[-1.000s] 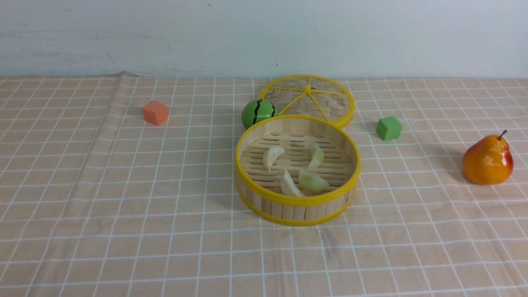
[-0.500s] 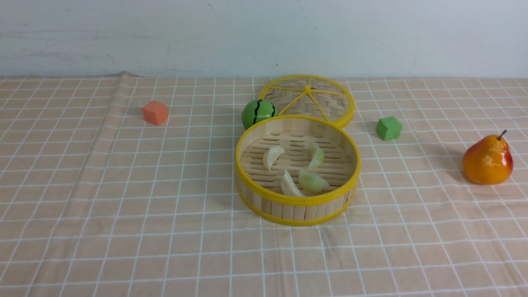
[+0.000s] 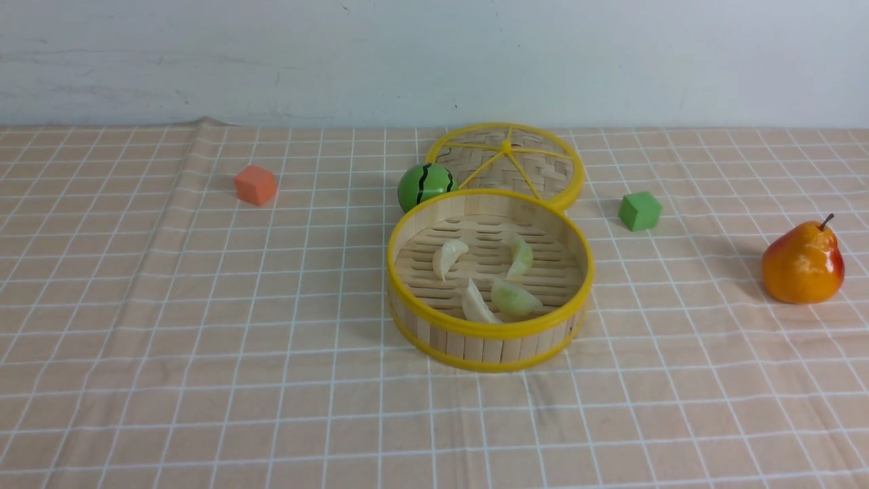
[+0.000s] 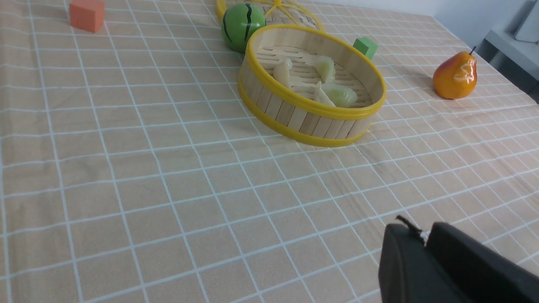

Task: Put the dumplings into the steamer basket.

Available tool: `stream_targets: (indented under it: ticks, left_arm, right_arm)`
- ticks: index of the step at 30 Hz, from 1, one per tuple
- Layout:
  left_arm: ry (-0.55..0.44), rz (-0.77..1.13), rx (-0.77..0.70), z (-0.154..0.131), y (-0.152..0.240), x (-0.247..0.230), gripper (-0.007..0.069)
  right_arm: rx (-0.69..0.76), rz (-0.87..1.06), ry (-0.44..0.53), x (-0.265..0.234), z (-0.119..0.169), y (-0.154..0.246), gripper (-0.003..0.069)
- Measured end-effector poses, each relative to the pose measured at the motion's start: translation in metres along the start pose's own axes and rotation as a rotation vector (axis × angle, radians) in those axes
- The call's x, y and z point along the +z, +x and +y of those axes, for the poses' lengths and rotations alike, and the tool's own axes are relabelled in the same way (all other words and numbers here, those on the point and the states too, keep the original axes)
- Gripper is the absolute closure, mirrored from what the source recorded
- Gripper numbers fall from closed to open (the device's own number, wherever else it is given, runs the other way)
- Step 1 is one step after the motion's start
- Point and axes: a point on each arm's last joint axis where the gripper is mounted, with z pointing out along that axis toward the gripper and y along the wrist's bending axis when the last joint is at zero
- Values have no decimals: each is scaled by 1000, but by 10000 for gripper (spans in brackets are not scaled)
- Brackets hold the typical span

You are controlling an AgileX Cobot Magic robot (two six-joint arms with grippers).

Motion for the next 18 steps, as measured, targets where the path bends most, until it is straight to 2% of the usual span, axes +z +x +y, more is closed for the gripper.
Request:
stream_targets:
  ticks: [18]
  left_arm:
    - [0, 0, 0, 0, 0, 0, 534]
  right_arm:
    - [6, 2, -2, 0, 0, 0, 669]
